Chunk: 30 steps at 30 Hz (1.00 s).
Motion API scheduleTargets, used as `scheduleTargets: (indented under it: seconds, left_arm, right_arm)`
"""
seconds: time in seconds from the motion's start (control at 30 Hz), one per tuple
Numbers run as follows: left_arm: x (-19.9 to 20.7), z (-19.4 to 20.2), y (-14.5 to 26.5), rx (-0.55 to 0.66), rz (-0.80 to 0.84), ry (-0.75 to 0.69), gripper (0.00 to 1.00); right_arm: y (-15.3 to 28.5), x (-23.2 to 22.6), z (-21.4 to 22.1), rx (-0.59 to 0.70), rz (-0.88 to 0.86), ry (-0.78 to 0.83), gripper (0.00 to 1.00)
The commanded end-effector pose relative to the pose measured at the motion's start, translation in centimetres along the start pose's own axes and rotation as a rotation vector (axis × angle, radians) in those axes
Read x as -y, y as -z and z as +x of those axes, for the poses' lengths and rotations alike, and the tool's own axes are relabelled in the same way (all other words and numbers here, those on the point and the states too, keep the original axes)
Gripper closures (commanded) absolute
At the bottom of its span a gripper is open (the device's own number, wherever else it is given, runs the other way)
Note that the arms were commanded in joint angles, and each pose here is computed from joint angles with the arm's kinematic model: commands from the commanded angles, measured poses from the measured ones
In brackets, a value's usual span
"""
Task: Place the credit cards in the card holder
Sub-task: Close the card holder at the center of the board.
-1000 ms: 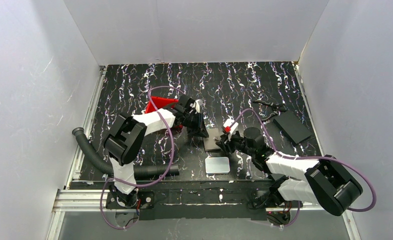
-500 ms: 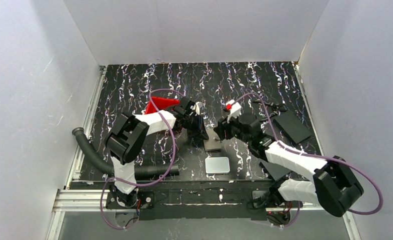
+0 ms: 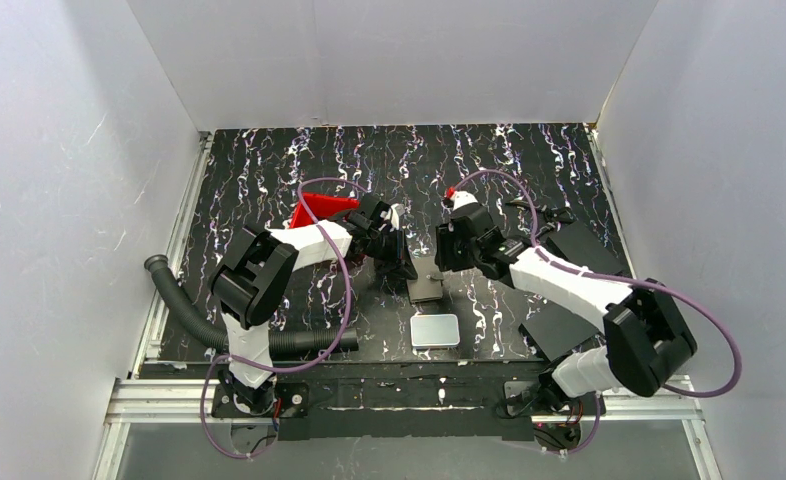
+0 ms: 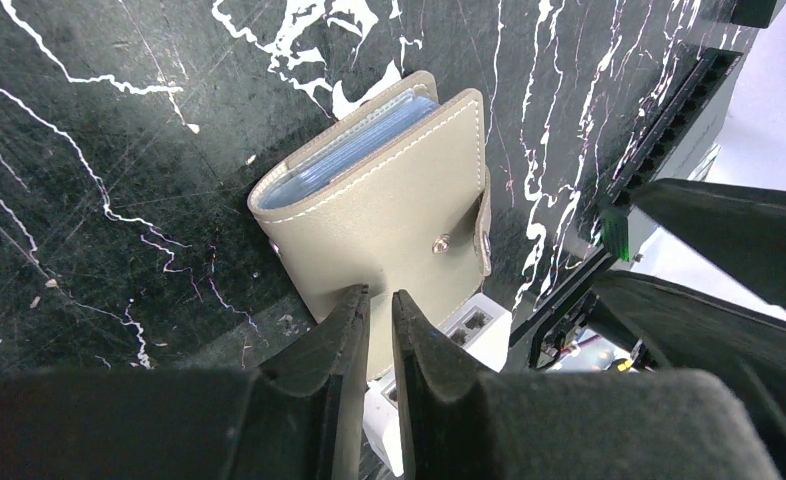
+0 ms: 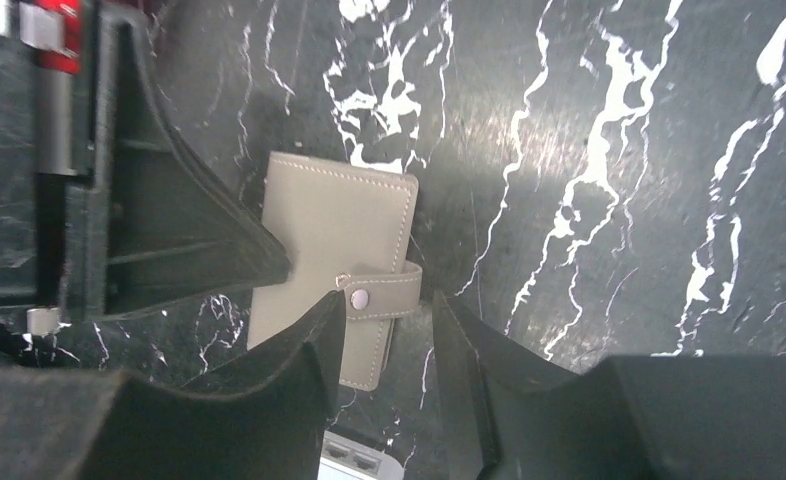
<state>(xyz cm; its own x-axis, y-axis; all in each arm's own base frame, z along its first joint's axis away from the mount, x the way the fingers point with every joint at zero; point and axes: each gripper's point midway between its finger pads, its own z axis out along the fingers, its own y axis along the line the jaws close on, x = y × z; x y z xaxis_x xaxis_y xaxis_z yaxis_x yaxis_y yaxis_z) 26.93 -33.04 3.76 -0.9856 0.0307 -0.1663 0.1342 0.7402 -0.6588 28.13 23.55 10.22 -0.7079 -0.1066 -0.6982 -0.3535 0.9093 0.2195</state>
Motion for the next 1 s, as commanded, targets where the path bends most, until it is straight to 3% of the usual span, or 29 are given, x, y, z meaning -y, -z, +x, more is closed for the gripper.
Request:
scheduleTargets:
  seconds: [0.0, 0.3, 0.7, 0.97]
  left_arm:
    - [-0.2, 0.3, -0.2, -0.021, -0.008, 0.000, 0.86]
    - [-0.2, 0.3, -0.3, -0.023, -0.008, 0.000, 0.86]
    - [-0.2, 0.3, -0.4, -0.027, -0.007, 0.001, 0.86]
    - [-0.3, 0.3, -0.4, -0.025, -0.005, 0.001, 0.86]
  right_arm:
    - [0.3, -0.6, 0.1, -0.061, 0.015, 0.000, 0.54]
    - [-1.3, -2.6, 1.8, -0.125, 0.003, 0.096, 0.51]
    - [-1.8, -2.3, 2.3, -0.141, 0.077, 0.141, 0.60]
    - [-2.3, -2.8, 2.3, -0.143, 0.072, 0.159, 0.61]
